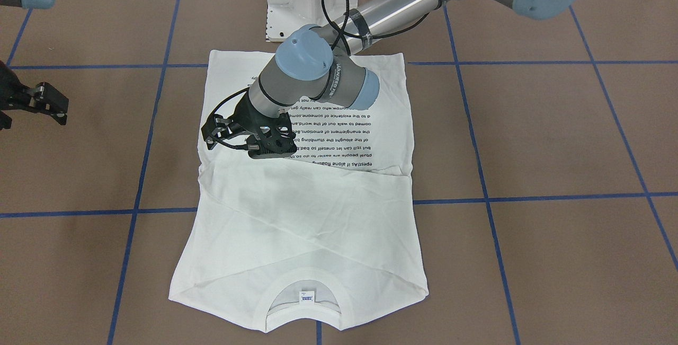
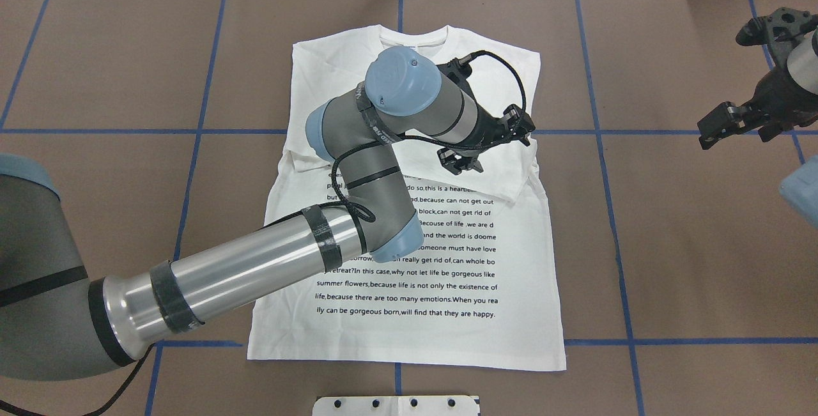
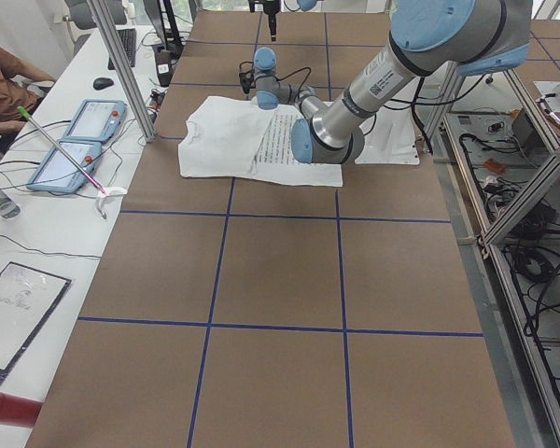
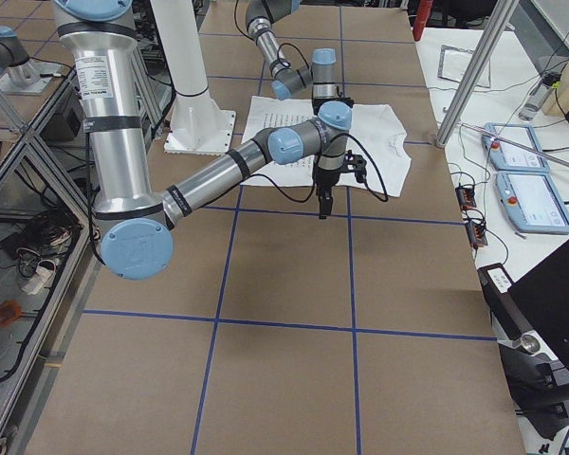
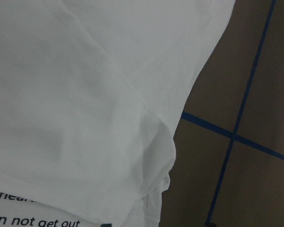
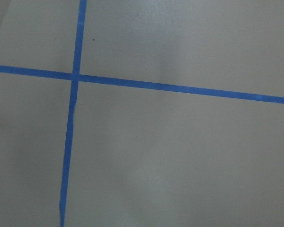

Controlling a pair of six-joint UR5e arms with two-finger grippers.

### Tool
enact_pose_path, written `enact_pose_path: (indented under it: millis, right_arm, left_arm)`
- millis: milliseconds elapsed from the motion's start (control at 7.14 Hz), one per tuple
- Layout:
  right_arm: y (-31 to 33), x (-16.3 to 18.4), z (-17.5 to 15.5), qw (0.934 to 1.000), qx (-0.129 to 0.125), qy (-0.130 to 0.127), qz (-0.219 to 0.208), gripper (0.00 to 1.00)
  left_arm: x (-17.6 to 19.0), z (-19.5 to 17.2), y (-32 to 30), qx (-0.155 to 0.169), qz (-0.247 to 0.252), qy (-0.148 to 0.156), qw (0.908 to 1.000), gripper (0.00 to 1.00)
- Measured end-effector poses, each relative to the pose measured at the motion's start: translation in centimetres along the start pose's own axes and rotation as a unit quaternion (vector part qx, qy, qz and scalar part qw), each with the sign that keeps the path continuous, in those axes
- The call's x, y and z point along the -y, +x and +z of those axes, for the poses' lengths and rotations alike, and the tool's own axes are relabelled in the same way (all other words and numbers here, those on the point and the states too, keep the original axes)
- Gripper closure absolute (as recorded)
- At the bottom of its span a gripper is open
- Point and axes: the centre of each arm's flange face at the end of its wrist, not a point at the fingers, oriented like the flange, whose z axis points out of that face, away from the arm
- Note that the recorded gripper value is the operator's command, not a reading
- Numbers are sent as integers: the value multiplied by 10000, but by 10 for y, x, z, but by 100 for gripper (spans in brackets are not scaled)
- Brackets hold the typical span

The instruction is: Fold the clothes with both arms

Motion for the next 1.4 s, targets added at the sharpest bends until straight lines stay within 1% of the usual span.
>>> enact_pose_path:
  millis: [140,280,420,700,840,980,1120,1400]
  right_arm:
    - [-9,0,-1,9998,119,157,36,0]
    - [-29,-5,5,9990,304,298,158,0]
    - [-56,-13,14,9977,486,364,293,0]
    - [-113,-43,24,9959,691,377,438,0]
    - [-139,-63,27,9953,745,354,506,0]
    - [-166,-86,34,9948,748,345,594,0]
    - [-192,-110,44,9946,717,330,668,0]
    - [-239,-164,77,9957,553,315,669,0]
  left_arm:
    - [3,-5,-10,35,67,19,10000,1]
    - [7,-16,-26,121,151,60,9998,1]
    - [9,-34,-40,278,285,117,9991,1]
    - [7,-83,-61,754,633,240,9949,1]
    - [7,-109,-83,1001,826,283,9911,1]
    - [7,-138,-110,1267,1030,314,9861,1]
    - [6,-166,-136,1491,1200,342,9809,1]
    - [6,-216,-183,1804,1361,438,9732,1]
